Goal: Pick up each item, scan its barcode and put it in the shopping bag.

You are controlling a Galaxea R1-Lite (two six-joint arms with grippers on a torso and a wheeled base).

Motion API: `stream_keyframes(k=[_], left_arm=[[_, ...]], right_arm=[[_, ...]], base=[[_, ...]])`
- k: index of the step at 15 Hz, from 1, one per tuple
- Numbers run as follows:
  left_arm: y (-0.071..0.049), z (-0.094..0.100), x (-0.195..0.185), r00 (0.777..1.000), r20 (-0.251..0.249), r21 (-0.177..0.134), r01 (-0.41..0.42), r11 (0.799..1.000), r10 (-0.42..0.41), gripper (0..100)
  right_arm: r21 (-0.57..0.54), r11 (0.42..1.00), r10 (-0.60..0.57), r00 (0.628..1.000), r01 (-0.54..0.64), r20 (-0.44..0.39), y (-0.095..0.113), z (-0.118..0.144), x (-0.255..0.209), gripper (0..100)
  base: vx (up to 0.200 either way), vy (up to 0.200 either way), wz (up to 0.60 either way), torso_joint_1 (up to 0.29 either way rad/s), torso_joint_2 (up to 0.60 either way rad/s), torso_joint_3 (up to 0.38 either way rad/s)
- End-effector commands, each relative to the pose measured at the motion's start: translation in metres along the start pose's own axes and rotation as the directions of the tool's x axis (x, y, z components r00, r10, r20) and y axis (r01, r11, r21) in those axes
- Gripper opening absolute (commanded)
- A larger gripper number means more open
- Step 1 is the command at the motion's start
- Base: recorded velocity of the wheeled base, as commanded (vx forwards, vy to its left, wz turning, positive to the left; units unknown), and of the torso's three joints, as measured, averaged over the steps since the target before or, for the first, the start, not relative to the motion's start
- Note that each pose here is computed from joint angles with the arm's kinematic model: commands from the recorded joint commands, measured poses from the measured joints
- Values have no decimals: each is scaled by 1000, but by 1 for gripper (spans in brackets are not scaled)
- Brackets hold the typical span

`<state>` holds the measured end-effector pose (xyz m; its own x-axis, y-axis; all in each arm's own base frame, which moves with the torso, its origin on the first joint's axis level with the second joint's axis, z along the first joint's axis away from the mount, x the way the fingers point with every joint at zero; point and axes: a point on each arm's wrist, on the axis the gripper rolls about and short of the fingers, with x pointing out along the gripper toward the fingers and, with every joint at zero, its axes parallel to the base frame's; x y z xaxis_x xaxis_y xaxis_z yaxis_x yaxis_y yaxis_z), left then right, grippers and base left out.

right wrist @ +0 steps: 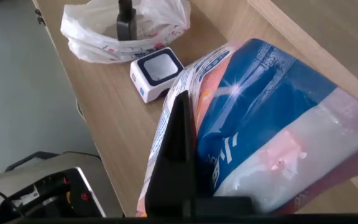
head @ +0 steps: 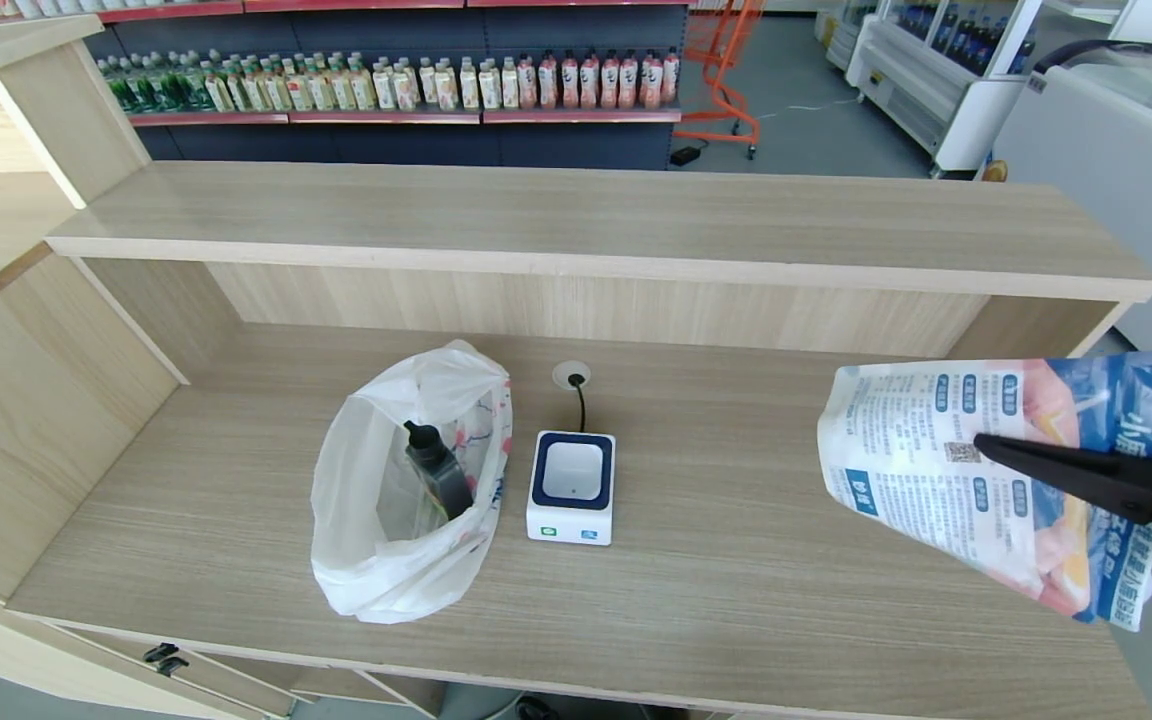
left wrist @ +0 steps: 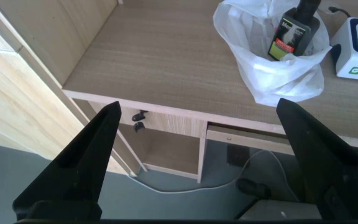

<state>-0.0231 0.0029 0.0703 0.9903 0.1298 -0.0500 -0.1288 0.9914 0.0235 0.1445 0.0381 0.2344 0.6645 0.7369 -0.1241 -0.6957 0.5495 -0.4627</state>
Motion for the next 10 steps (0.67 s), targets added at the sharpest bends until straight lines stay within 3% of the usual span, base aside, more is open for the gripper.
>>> stream_keyframes(k=[1, 6, 10], left_arm=[[0, 0, 0, 1000, -2, 0, 0, 1000, 0, 100], [0, 0, 0, 1000, 0, 3, 0, 1000, 0, 100], [0, 0, 0, 1000, 0, 1, 0, 1000, 0, 100]], right_arm=[[-17, 1000, -10, 1000, 10, 6, 6, 0, -8, 0], [-16, 1000, -10, 1000, 11, 9, 14, -2, -15, 0], [-3, 1000, -2, 1000, 2, 4, 13, -3, -12, 0]], base=[[0, 0, 0, 0, 0, 0], [0, 0, 0, 0, 0, 0], [0, 200, 0, -1, 1, 7]])
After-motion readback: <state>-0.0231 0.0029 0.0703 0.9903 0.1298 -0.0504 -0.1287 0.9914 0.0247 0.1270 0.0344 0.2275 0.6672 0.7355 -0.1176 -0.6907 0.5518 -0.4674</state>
